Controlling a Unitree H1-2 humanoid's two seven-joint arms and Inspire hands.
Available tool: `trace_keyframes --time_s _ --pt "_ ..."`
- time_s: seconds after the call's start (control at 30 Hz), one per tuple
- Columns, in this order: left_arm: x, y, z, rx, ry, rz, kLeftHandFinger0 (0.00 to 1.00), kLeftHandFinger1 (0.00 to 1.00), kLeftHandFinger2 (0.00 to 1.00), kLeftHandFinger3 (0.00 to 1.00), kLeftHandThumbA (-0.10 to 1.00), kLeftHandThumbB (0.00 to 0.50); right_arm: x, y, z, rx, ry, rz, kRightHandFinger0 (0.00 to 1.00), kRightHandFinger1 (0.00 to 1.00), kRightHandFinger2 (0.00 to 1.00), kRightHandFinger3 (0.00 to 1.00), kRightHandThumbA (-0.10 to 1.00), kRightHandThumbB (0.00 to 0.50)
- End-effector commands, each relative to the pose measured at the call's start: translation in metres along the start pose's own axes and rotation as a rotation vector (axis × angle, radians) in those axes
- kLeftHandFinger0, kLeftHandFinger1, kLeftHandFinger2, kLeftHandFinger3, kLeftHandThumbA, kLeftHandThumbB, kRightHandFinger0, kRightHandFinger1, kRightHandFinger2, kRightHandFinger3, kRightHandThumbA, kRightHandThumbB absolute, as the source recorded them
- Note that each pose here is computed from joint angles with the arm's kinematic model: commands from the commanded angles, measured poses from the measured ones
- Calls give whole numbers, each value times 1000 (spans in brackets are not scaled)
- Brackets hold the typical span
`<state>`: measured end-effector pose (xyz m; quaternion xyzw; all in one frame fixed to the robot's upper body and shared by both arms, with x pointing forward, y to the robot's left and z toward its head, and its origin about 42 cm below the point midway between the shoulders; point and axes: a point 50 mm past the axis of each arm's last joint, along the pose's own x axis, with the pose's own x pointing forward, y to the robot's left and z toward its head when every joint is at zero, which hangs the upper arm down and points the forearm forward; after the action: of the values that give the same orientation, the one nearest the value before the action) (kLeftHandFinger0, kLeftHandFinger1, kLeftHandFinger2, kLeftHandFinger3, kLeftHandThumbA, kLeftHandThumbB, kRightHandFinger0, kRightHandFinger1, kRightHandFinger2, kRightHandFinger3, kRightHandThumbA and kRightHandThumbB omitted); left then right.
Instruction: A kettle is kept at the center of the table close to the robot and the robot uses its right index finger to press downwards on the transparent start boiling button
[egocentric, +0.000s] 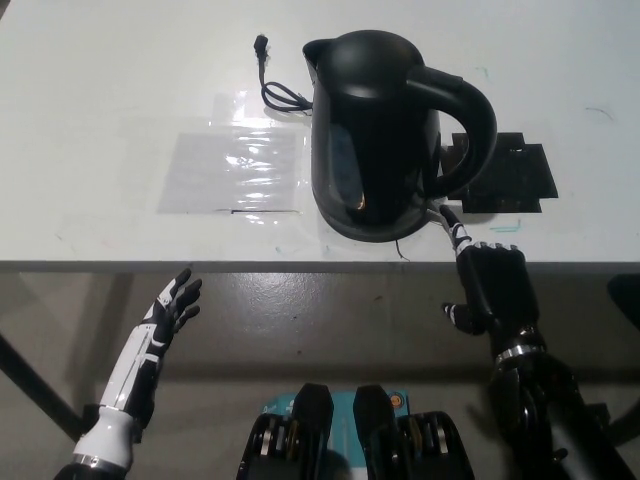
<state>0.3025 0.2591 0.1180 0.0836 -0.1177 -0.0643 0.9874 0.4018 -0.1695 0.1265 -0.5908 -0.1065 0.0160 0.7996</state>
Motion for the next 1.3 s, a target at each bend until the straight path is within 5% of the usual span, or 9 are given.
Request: trace_keyframes --time_s 0.0,1.27 --pt "6 5 13 26 -70 -15 1000 1000 1000 1000 1000 318 16 -21 4 0 -19 -55 0 0 0 1000 1000 245" --pt "8 5 15 12 -73 -20 1000 1000 1000 1000 1000 315 27 -11 5 -17 -21 -15 0 0 0 1000 1000 265"
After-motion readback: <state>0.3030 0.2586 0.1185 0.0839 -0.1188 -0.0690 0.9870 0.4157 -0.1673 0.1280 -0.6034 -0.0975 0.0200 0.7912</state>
